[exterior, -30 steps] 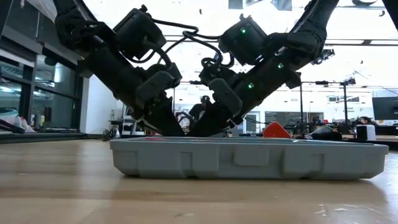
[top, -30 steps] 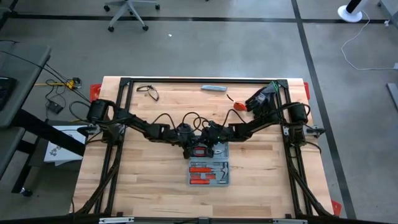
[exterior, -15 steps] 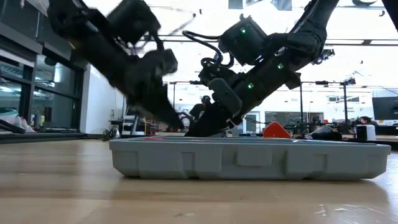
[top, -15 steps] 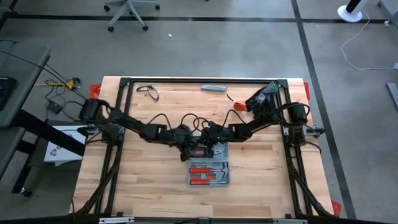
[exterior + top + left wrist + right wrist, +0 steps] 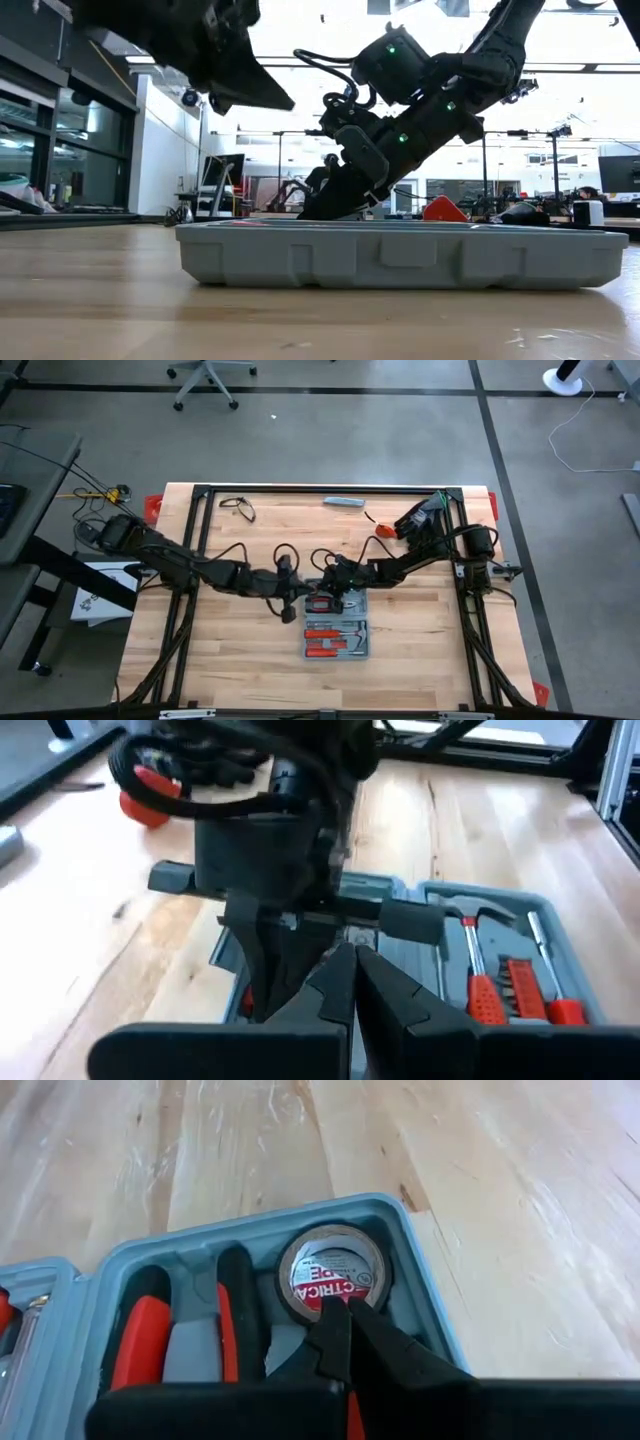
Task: Prefit tool cases
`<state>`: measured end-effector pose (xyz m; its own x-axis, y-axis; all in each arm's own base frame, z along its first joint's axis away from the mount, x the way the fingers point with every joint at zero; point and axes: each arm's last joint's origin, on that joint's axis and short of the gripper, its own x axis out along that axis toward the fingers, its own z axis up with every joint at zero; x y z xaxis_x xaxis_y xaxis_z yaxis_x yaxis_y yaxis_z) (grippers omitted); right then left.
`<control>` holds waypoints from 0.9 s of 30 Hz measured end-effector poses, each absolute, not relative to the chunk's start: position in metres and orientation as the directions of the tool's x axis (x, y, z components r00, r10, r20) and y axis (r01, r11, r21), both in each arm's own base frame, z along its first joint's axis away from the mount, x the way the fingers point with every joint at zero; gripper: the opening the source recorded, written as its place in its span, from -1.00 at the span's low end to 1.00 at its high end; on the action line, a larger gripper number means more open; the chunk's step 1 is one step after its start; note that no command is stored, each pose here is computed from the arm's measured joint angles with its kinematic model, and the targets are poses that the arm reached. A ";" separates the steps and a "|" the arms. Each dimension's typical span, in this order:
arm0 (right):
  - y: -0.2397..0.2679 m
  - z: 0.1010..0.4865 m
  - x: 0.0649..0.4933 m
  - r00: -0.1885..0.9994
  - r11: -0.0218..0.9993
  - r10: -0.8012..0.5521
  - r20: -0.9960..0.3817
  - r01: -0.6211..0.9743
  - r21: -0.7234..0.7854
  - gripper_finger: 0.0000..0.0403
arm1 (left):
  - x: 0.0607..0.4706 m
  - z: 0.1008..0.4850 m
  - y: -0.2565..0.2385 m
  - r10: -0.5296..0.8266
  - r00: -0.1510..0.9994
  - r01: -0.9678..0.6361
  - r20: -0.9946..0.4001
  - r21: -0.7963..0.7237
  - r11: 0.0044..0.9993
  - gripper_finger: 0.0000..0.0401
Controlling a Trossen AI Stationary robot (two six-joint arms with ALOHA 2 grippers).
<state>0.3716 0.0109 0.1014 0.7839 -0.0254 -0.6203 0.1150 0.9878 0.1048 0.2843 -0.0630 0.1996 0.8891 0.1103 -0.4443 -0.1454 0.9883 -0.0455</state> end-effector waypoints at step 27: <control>0.007 0.199 0.351 0.887 0.993 -0.114 -0.448 0.091 -0.071 -1.00 | 0.277 0.190 -0.065 0.223 0.849 -0.235 -0.479 0.035 0.971 -0.98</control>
<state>0.3508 0.0072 0.1993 0.8866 -0.1135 -0.4483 0.0911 0.9933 -0.0713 0.2769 -0.0647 0.1900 0.8490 0.2230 -0.4789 -0.2352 0.9713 0.0354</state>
